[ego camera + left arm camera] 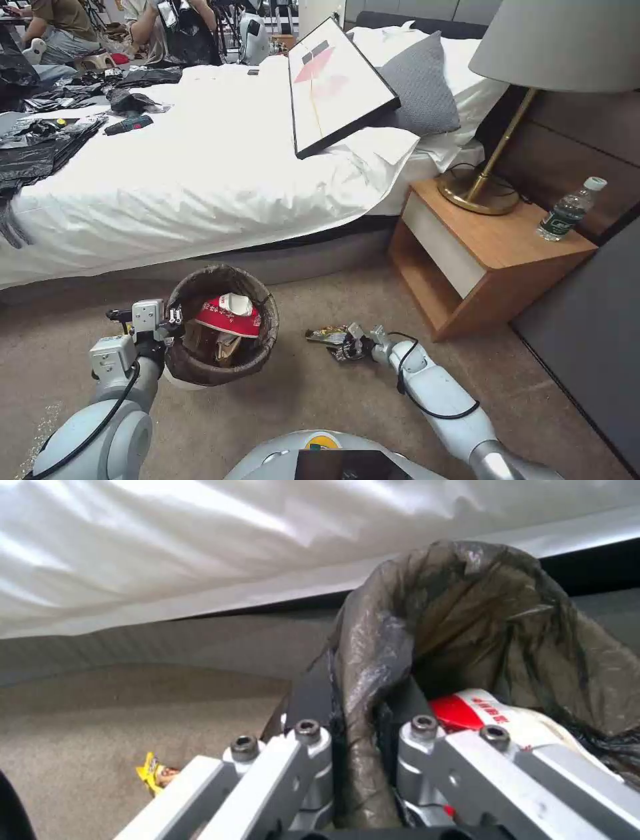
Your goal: Pick up the trash bin, then pick up the garbage from the floor and place it into the trash bin.
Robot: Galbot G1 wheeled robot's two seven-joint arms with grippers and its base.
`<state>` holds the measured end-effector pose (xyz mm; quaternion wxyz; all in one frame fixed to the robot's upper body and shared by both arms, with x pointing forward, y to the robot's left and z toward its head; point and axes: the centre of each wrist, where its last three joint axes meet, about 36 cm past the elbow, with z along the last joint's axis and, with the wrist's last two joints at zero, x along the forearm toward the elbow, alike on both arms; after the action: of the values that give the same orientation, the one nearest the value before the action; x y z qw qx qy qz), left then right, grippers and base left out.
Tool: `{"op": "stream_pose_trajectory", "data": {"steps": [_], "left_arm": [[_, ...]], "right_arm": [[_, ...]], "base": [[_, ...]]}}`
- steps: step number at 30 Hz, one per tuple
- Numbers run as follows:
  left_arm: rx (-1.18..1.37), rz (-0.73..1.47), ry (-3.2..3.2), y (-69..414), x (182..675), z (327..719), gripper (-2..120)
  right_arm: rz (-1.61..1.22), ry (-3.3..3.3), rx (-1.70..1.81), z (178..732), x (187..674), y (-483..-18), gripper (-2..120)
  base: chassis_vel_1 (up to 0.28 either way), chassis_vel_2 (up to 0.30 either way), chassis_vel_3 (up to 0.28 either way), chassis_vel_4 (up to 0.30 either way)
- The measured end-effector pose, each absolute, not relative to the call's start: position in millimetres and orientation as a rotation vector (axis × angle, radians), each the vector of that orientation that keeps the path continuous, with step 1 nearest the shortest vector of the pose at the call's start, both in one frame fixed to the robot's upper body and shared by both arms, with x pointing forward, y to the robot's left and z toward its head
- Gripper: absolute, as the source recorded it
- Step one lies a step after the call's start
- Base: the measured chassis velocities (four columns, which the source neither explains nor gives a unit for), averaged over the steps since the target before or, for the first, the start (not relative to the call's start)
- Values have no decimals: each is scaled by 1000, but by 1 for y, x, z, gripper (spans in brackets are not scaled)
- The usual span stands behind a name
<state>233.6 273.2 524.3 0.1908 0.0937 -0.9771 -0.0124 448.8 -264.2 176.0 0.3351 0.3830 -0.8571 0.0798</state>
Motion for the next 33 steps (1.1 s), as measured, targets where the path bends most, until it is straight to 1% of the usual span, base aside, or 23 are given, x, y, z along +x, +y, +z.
{"op": "stream_pose_trajectory", "data": {"steps": [2,4,5,6,8,9,11,14,15,16,18,19,20,24,25,29,33], "left_arm": [[263,-36,-2744,273,233,524,7],[264,-38,-2743,274,233,524,7],[264,-38,-2743,274,233,524,7],[264,-38,-2743,274,233,524,7],[264,-37,-2743,274,233,524,7],[264,-37,-2743,274,233,524,7],[264,-37,-2743,274,233,524,7],[264,-37,-2742,274,233,524,7],[264,-37,-2742,274,233,524,7],[264,-38,-2742,274,233,524,7],[264,-39,-2741,274,233,524,7],[264,-40,-2741,274,233,524,7],[264,-40,-2741,274,233,524,7],[263,-42,-2741,274,233,524,7],[263,-42,-2741,274,233,524,7],[262,-43,-2742,273,233,524,7],[262,-43,-2742,273,233,524,7]], "right_arm": [[208,-2237,999,177,449,-265,100],[208,-2237,999,178,449,-264,94],[208,-2239,998,178,449,-264,88],[208,-2239,998,178,449,-264,88],[207,-2241,1001,179,448,-262,79],[207,-2241,1001,179,448,-262,79],[206,-2240,1005,179,447,-261,68],[204,-2237,1007,179,446,-261,57],[204,-2237,1007,179,446,-261,57],[204,-2236,1007,178,446,-261,53],[202,-2232,1008,177,446,-261,41],[201,-2231,1008,177,446,-262,37],[201,-2231,1008,177,446,-262,37],[197,-2227,1010,176,446,-262,19],[197,-2227,1010,176,446,-262,19],[192,-2224,1011,174,446,-262,0],[188,-2224,1009,174,445,-262,0]], "base": [[0,0,0,0],[0,0,0,0],[0,0,0,0],[0,0,0,0],[0,0,0,0],[0,0,0,0],[0,0,0,0],[0,0,0,0],[0,0,0,0],[0,0,0,0],[0,0,0,0],[0,0,0,0],[0,0,0,0],[0,0,0,0],[0,0,0,0],[0,0,0,0],[0,0,0,0]]}}
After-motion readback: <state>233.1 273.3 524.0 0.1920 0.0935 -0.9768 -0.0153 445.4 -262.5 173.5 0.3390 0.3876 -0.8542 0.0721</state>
